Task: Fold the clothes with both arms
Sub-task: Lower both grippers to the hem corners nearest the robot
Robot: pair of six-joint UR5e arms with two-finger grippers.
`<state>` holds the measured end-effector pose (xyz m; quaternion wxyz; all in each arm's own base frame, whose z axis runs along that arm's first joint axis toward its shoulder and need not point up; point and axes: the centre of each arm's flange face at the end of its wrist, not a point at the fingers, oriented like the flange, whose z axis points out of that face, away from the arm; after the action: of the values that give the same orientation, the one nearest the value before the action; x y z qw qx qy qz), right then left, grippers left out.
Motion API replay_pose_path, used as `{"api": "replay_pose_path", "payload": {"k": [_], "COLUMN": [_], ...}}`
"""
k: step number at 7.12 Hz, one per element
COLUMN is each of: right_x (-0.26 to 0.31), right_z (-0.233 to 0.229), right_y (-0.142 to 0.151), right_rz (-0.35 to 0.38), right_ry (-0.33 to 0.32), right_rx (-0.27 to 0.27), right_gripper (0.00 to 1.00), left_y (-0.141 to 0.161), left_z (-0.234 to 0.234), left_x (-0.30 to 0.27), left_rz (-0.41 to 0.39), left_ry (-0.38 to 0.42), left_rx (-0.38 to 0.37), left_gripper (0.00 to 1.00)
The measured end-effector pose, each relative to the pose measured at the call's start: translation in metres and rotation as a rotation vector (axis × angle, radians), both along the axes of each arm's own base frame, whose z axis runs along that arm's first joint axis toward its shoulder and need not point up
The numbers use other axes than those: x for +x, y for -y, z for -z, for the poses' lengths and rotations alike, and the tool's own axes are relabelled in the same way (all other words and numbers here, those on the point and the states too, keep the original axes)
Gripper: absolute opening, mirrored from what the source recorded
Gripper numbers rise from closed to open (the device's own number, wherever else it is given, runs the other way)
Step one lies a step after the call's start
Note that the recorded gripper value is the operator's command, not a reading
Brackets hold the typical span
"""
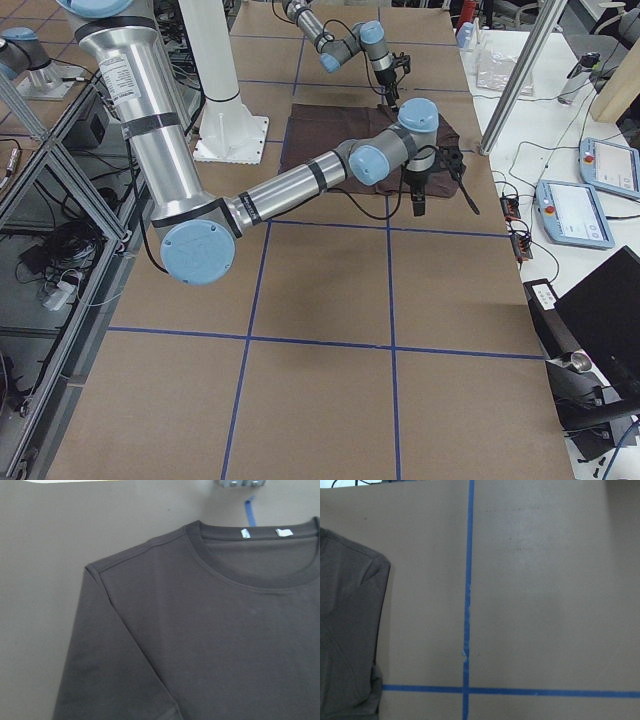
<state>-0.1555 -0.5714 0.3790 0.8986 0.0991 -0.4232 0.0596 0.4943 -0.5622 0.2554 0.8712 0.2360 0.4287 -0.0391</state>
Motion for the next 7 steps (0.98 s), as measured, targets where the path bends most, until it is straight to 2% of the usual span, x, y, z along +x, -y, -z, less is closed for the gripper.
{"api": "replay_pose_path", "payload": {"k": [2, 4, 5, 6, 7], "right_x": [-0.058, -0.125, -0.163, -0.197, -0.221], "right_z": [0.032, 0.062, 0.071, 0.073, 0.071], "right_y": [-0.092, -0.186, -0.229, -0.27, -0.305], "right_rz": [-0.087, -0.152, -0.184, -0.211, -0.236], "right_ry": [0.028, 0.067, 0.076, 0.08, 0.082], "right_rx": [-0.079, -0.154, -0.177, -0.201, -0.213], "right_gripper": [1.0, 0.99, 0.96, 0.95, 0.95], "left_y": [-0.068, -0.145, -0.184, -0.222, -0.257], "left_z": [-0.001, -0.015, -0.02, -0.028, -0.039], "left_x": [-0.004, -0.005, -0.008, -0.015, -0.021], "left_rz": [-0.067, -0.099, -0.118, -0.136, -0.145], "left_ry": [-0.066, -0.132, -0.155, -0.173, -0.181], "left_rx": [0.009, -0.063, -0.092, -0.131, -0.188], "left_gripper": [1.0, 1.0, 0.98, 0.69, 0.57]}}
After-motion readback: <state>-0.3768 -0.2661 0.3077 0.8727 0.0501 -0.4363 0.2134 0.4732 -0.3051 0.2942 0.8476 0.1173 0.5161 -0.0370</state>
